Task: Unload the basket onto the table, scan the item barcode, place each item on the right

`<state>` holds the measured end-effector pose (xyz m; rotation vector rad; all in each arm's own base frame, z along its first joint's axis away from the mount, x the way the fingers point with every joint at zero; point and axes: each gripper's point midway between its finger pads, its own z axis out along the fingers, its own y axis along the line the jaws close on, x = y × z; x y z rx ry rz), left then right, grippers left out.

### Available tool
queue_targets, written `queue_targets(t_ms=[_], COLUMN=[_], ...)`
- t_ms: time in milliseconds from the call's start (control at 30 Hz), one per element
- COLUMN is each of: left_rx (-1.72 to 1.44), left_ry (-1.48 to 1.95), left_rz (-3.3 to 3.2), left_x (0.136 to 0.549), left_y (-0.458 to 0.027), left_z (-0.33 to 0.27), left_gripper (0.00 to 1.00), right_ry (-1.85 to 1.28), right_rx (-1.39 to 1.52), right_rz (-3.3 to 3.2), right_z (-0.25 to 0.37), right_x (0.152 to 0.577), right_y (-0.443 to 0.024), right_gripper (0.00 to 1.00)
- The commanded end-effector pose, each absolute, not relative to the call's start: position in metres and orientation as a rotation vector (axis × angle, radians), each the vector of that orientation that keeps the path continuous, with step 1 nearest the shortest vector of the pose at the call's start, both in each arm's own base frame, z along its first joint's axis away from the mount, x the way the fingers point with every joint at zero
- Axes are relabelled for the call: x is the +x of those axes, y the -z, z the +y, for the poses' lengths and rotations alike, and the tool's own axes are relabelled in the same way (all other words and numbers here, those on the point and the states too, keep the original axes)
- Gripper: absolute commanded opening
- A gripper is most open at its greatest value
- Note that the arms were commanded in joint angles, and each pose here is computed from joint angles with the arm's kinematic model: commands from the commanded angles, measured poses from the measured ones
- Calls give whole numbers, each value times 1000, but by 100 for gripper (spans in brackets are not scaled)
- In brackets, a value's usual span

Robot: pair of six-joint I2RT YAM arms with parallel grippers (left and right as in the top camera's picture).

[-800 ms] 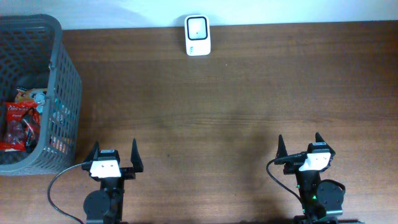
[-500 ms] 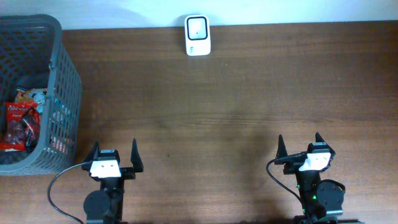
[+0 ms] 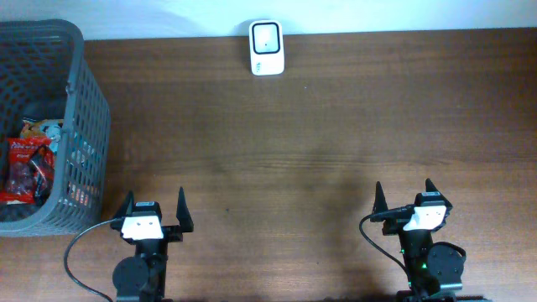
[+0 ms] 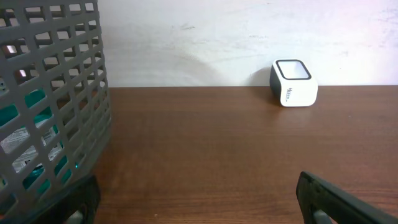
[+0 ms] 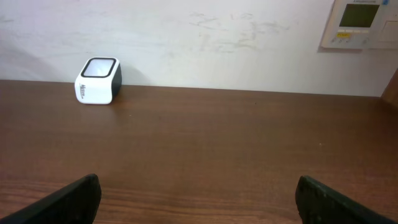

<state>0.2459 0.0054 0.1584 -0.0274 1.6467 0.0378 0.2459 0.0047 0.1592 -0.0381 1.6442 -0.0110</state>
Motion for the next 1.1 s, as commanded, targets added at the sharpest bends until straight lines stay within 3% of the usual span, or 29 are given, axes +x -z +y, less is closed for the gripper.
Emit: queue_targets(t_ms=[0, 67, 133, 233, 367, 433, 500, 533, 600, 667, 700, 767, 900, 967, 1067], left_rx=[-46, 64, 458, 589, 508, 450, 404, 507, 770, 741, 457, 182, -47, -376, -669], left_ry=[-42, 245, 659, 568, 360, 256, 245, 281, 580, 601, 562, 343, 172, 62, -120], left_rz=[1645, 1550, 1399, 1040, 770, 782, 1043, 1234, 1368, 1407, 1591, 1875, 2139, 2125, 2103], left_x=[246, 243, 202, 170, 144, 146, 175, 190, 182, 212, 257, 323, 415, 431, 407], left_y=[-158, -182, -211, -281, -355, -395, -422, -419, -424, -452, -462, -460, -456, -446, -431], left_z=[8, -35, -114, -119, -97, -83, -76, -89, -134, -133, -106, -59, 4, 84, 181], left_gripper=[99, 99, 99, 99, 99, 99, 99, 99, 99, 99, 99, 99, 99, 99, 99], right_ry=[5, 5, 5, 5, 5, 5, 5, 5, 5, 5, 5, 5, 5, 5, 5], right_rx=[-39, -39, -39, -39, -39, -39, -39, -39, -39, -39, -39, -39, -39, -39, -39], right_rz=[1651, 1651, 1651, 1651, 1651, 1651, 1651, 1651, 1651, 1651, 1651, 1651, 1651, 1651, 1651], right_z=[6, 6, 6, 6, 6, 6, 6, 6, 6, 6, 6, 6, 6, 6, 6], right_x=[246, 246, 246, 246, 246, 246, 246, 246, 246, 246, 246, 246, 246, 246, 246], right_y=[-155, -155, -155, -155, -155, -155, -155, -155, -155, -155, -155, -155, -155, -155, -155], right_gripper=[98, 99, 99, 99, 99, 99, 99, 99, 99, 99, 98, 99, 99, 99, 99])
